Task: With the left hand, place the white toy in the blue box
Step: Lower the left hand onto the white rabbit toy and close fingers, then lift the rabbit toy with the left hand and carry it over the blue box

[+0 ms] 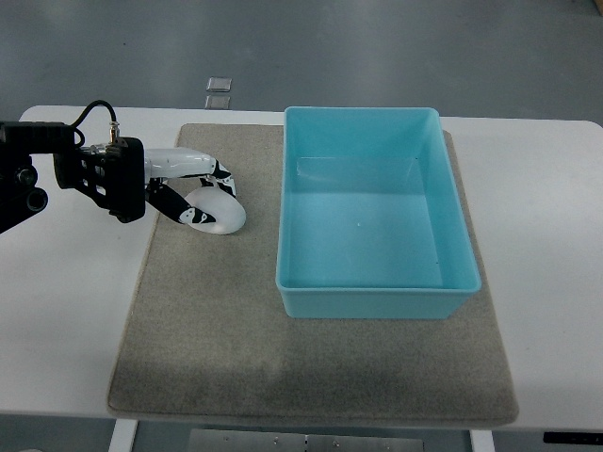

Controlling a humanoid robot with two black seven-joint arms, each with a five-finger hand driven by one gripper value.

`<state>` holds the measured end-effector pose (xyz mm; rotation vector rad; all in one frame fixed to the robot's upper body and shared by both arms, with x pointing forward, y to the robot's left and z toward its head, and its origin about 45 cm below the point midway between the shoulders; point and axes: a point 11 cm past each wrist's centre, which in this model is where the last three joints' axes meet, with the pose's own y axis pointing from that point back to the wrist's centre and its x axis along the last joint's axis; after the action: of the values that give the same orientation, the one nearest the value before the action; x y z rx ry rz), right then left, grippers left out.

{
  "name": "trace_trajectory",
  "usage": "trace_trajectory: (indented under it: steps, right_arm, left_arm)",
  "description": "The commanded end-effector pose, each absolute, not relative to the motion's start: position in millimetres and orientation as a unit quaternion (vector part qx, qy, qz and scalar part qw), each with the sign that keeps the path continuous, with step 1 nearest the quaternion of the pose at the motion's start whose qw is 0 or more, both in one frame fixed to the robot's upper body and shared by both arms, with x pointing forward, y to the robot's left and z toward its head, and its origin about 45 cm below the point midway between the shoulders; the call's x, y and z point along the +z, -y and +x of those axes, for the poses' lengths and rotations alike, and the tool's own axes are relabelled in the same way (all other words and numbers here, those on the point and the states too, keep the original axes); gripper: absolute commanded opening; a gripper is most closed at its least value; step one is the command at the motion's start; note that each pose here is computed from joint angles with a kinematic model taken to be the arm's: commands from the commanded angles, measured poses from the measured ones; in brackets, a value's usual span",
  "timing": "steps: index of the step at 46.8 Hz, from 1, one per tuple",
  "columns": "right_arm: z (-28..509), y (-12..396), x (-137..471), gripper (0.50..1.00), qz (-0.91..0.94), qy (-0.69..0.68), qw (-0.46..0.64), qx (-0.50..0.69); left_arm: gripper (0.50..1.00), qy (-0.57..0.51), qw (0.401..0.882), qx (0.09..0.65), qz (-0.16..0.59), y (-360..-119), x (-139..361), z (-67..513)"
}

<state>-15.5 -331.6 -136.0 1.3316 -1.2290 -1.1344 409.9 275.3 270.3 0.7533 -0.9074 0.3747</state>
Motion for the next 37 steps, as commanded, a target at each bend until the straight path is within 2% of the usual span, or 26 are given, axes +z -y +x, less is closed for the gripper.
trace_trajectory:
  steps: [1, 4, 11, 19, 37]
  right_arm:
    - [-16, 332, -136, 0.936, 0.546, 0.504, 0.481, -0.465]
    - [-16, 332, -136, 0.936, 0.546, 0.504, 0.481, -0.465]
    - [-16, 332, -136, 0.936, 0.546, 0.504, 0.481, -0.465]
    - [-15, 332, -136, 0.936, 0.546, 0.504, 0.481, -0.465]
    - [-16, 332, -136, 0.936, 0.546, 0.504, 0.481, -0.465]
  left_arm:
    - [0.553, 0.448, 0.803, 0.189, 0.343, -275, 282, 415]
    - [0.578, 0.468, 0.794, 0.201, 0.332, -272, 290, 418]
    - [0.585, 0.513, 0.769, 0.227, 0.309, -267, 314, 427]
    - [0.585, 0.531, 0.761, 0.233, 0.291, -256, 324, 431]
    - [0.585, 0.536, 0.778, 0.225, 0.237, -203, 319, 431]
